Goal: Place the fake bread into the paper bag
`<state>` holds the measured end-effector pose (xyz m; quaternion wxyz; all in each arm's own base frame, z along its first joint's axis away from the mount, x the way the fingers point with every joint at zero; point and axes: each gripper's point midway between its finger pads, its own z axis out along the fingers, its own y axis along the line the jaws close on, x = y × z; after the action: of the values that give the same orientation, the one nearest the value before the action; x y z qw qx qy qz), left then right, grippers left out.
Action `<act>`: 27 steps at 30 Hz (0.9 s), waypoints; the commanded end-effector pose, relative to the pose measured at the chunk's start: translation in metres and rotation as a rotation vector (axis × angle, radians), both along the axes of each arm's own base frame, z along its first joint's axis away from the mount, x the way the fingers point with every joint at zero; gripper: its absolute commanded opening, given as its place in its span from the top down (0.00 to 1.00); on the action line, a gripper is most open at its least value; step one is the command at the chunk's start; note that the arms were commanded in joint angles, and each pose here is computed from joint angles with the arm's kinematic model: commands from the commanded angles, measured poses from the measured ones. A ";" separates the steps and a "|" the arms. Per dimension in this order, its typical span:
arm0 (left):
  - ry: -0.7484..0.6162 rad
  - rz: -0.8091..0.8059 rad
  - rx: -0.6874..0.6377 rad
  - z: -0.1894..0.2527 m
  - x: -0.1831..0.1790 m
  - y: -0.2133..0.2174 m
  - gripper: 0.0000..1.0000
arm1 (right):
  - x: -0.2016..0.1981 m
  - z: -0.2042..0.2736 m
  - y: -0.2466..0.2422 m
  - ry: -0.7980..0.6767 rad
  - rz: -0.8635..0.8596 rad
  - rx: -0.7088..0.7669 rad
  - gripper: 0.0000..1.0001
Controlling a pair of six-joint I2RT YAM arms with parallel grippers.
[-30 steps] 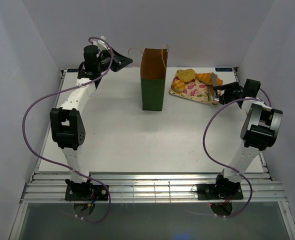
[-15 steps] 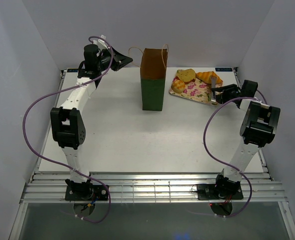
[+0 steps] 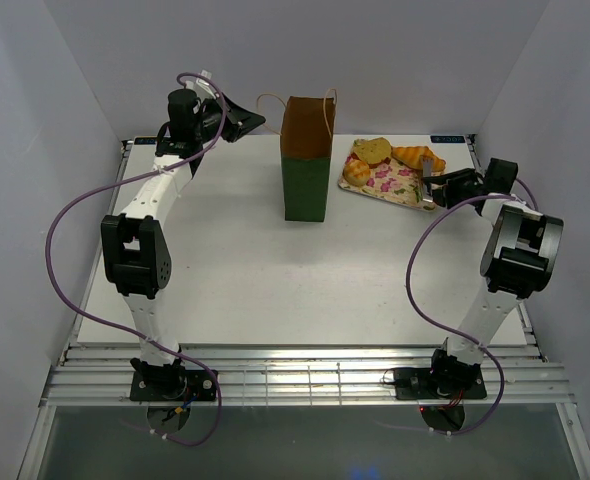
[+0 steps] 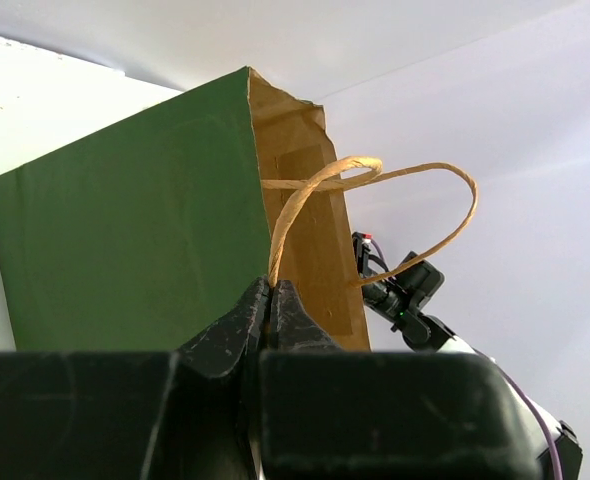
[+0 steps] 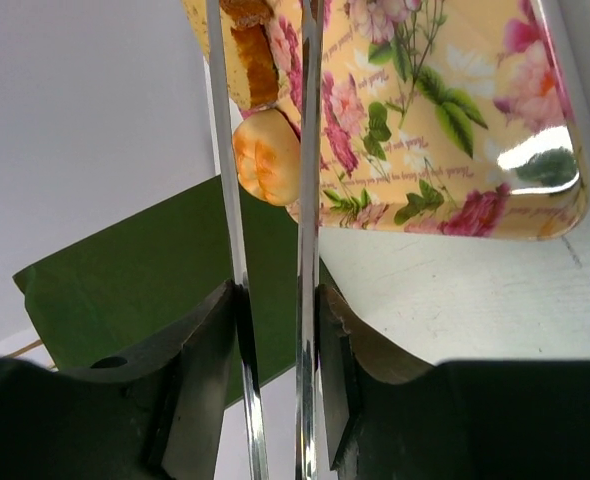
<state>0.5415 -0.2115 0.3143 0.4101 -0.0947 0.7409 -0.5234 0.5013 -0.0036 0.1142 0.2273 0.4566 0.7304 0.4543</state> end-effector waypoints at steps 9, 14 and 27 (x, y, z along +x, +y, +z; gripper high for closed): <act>-0.015 0.017 -0.010 0.007 -0.003 0.003 1.00 | -0.016 0.075 0.005 -0.113 0.039 -0.072 0.92; -0.004 0.020 -0.014 0.002 -0.006 0.003 1.00 | -0.030 0.113 0.019 -0.155 0.079 -0.055 0.92; 0.019 0.022 -0.050 -0.003 -0.012 0.004 1.00 | -0.103 0.314 0.137 -0.532 0.425 0.059 0.92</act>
<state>0.5395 -0.2107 0.2781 0.3823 -0.1290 0.7496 -0.5247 0.4388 0.0945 0.3390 0.2725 0.2832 0.7344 0.5534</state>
